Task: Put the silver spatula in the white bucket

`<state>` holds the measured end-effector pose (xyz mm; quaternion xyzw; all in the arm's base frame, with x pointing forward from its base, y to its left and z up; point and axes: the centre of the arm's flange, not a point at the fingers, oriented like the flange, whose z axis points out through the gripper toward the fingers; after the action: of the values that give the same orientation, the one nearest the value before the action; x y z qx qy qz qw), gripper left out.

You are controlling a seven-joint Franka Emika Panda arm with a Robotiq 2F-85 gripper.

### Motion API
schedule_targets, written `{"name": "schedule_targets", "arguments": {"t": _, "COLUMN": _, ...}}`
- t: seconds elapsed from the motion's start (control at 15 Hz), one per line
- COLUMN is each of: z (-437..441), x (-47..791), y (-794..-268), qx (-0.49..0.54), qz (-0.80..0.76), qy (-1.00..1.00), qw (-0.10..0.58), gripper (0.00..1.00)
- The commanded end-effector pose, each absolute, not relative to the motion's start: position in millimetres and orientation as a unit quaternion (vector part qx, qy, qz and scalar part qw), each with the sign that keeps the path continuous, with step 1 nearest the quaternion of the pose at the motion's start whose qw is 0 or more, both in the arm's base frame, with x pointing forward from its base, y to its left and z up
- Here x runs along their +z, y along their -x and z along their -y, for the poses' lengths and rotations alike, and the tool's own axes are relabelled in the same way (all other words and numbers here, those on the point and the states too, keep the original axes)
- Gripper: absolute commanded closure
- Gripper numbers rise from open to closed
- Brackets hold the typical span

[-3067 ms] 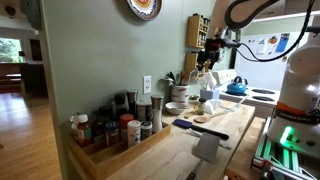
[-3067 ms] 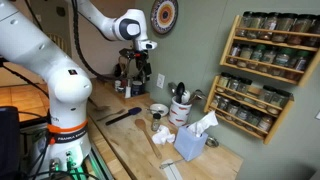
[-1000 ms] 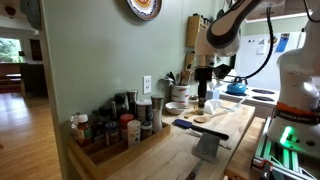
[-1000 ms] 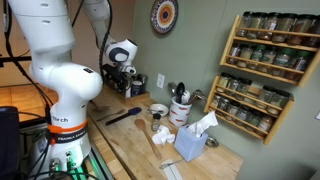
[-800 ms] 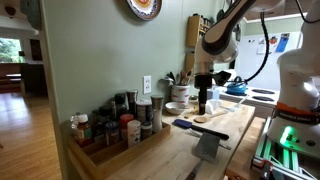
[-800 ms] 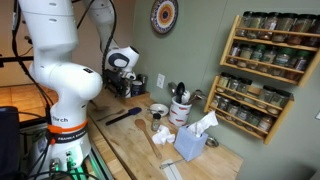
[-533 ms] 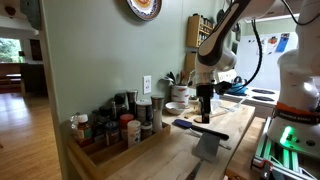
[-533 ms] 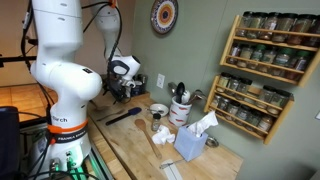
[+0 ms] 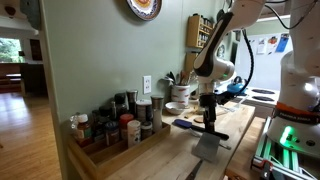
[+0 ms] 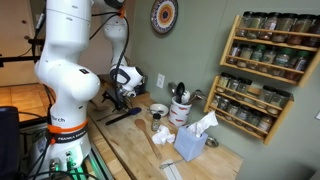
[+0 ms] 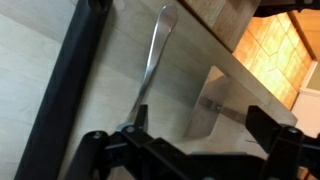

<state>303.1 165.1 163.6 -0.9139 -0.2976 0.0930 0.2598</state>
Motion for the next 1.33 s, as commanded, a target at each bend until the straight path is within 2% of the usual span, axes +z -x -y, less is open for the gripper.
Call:
{"name": "schedule_targets", "arguments": {"t": 0.0, "z": -159, "x": 151, "y": -293, "qx": 0.079, "qz": 0.299, "qy": 0.907, "qw": 0.286, "gripper": 0.0}}
{"name": "schedule_targets", "arguments": {"t": 0.87, "z": -181, "x": 140, "y": -288, "qx": 0.075, "qz": 0.262, "qy": 0.901, "qw": 0.336, "gripper": 0.0}}
{"name": "schedule_targets", "arguments": {"t": 0.93, "z": -182, "x": 137, "y": -288, "qx": 0.077, "qz": 0.259, "qy": 0.901, "qw": 0.338, "gripper": 0.07}}
{"name": "schedule_targets", "arguments": {"t": 1.07, "z": -181, "x": 131, "y": -287, "qx": 0.08, "qz": 0.252, "qy": 0.902, "qw": 0.343, "gripper": 0.35}}
{"name": "schedule_targets", "arguments": {"t": 1.27, "z": -179, "x": 128, "y": -287, "qx": 0.08, "qz": 0.242, "qy": 0.903, "qw": 0.346, "gripper": 0.58}}
